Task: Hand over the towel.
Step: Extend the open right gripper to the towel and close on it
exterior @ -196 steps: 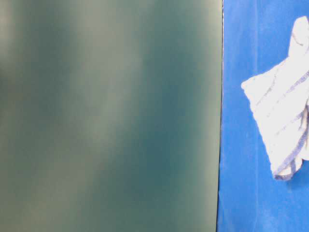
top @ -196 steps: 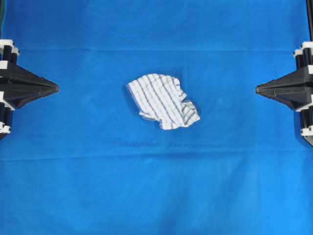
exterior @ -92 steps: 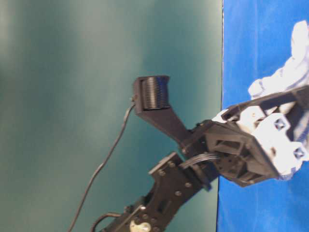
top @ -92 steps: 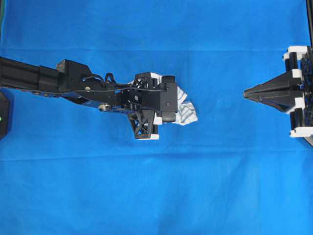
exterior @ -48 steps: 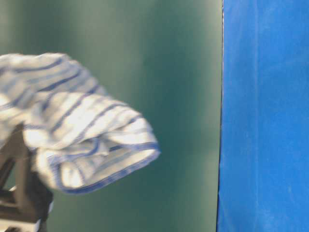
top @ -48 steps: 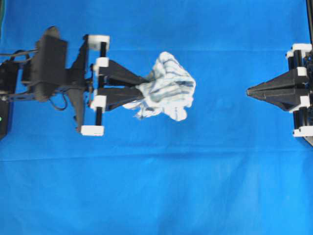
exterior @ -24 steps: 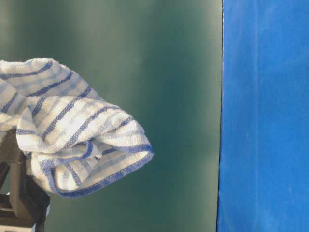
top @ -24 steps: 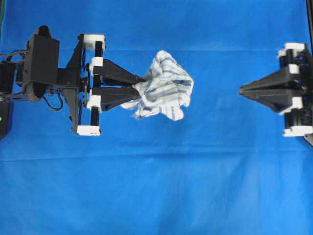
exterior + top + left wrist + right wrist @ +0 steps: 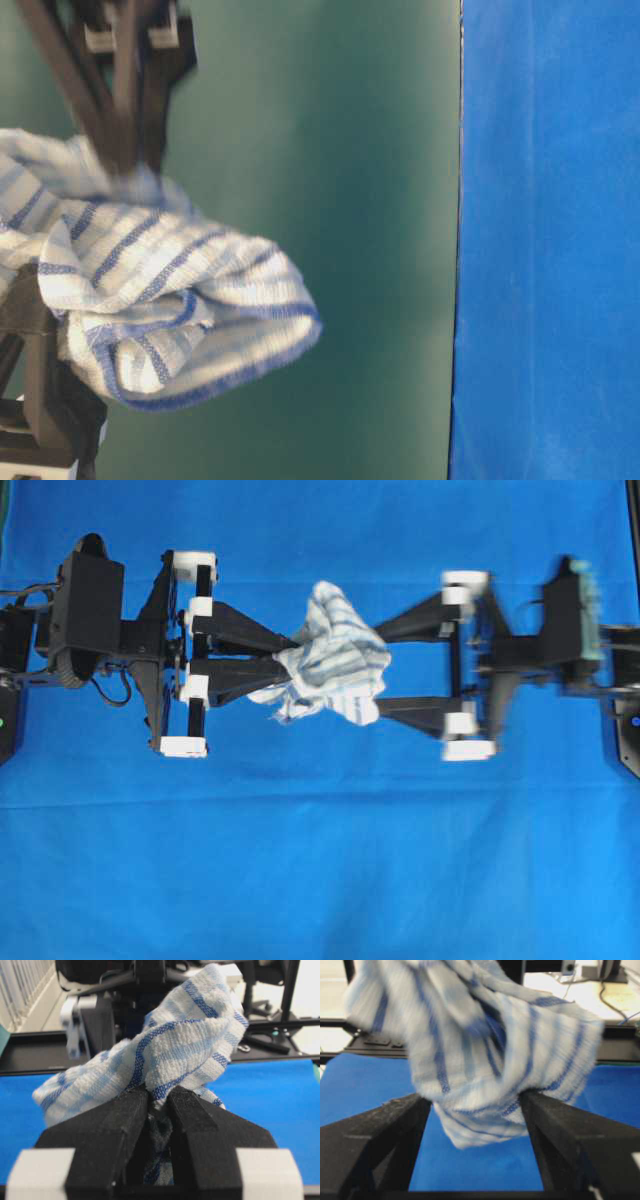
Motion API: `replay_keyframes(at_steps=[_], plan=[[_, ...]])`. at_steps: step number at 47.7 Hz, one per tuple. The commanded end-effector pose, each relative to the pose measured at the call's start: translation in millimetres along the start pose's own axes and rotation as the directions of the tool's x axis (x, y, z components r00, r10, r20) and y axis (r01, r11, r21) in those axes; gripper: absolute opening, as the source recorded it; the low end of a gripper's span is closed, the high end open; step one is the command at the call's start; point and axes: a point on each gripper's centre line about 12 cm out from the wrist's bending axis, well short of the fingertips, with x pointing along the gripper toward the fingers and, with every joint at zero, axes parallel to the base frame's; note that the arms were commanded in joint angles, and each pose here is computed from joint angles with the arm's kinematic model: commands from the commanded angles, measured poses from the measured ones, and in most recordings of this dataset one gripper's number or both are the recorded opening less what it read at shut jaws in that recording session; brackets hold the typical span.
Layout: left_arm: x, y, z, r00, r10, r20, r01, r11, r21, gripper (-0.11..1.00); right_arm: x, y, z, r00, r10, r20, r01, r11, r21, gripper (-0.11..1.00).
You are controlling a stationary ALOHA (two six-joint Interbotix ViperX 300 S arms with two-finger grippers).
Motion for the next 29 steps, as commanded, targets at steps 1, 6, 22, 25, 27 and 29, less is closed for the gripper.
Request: replay_keyframes(at_steps=[1, 6, 22, 25, 27, 29], plan=[[1, -1, 10, 0.999, -0.002, 0.034, 0.002, 1.0, -0.005, 0.07, 23, -1, 11, 0.999, -0.003, 0.032, 0.003, 1.0, -0.003, 0.72], [1, -1, 9, 1.0, -0.002, 0.031, 0.002, 1.0, -0.006, 0.07, 42, -2, 12, 0.999, -0.004, 0.032, 0.005, 1.0, -0.009, 0.72], [1, -1, 6, 1.0, -0.002, 0.02, 0.002, 1.0, -0.008, 0.07, 64, -3, 11, 1.0, -0.006, 0.02, 0.006, 1.0, -0.014, 0.71], [1, -1, 6, 1.0, -0.002, 0.019, 0.002, 1.0, -0.008, 0.07, 64, -3, 9, 1.0, -0.006, 0.005, 0.006, 1.0, -0.015, 0.7], [1, -1, 6, 1.0, -0.002, 0.019, 0.002, 1.0, -0.008, 0.07, 64, -3, 8, 1.0, -0.006, -0.008, 0.005, 1.0, -0.017, 0.65], [1, -1, 5, 1.0, -0.002, 0.017, 0.002, 1.0, -0.008, 0.07, 64, -3, 6, 1.0, -0.005, -0.023, 0.005, 1.0, -0.02, 0.57]])
